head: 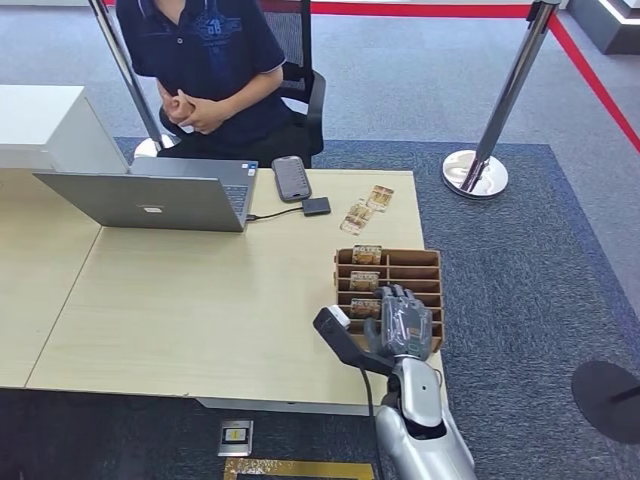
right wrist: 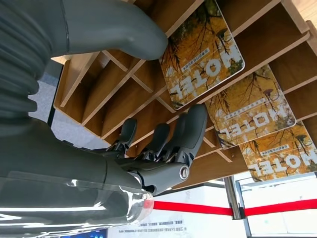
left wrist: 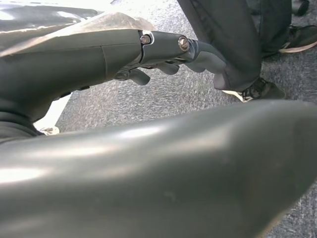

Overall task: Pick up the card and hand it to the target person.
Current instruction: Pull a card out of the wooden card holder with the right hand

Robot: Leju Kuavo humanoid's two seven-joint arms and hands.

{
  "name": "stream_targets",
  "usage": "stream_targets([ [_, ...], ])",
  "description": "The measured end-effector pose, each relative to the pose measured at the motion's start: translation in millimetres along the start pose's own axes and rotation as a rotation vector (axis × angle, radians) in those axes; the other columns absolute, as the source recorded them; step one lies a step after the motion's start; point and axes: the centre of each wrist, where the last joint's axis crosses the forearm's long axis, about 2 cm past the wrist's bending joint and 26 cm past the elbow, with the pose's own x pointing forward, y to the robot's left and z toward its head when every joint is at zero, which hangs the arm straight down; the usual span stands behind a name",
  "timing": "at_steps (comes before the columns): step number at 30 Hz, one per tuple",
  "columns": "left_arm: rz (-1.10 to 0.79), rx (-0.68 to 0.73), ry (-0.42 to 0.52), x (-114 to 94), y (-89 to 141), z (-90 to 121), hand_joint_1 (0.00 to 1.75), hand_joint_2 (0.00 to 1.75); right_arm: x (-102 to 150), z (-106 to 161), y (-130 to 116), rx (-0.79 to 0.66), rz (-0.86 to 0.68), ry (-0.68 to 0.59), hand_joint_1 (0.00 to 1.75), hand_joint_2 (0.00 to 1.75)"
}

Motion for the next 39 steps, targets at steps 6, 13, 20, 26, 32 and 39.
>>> stream_targets([
  [6,0.0,-0.001,0.003,0.0,0.0,0.0,0.0,0.0,1.8,-1.3,0.2,0.003,0.001,-0.004,0.7,1.75],
  [13,-0.004,-0.003,0.003,0.1,-0.1,0.0,0.0,0.0,4.4,-1.4,0.8,0.007,0.001,-0.012,0.7,1.75],
  [20,-0.012,-0.003,0.002,0.3,-0.1,0.0,0.0,0.0,6.1,-1.1,1.5,0.01,0.0,-0.015,0.7,1.75],
  [26,-0.018,-0.004,-0.001,0.6,-0.2,0.0,0.0,0.0,8.4,-0.7,1.7,0.01,-0.001,-0.02,0.72,1.75],
  [32,-0.022,-0.006,-0.005,0.7,-0.2,0.0,0.0,0.0,8.9,-0.1,2.1,0.012,-0.002,-0.02,0.81,1.75],
  [39,-0.029,-0.008,-0.01,1.0,-0.3,0.1,0.0,0.0,9.0,0.1,2.4,0.014,0.002,-0.02,0.84,1.75],
])
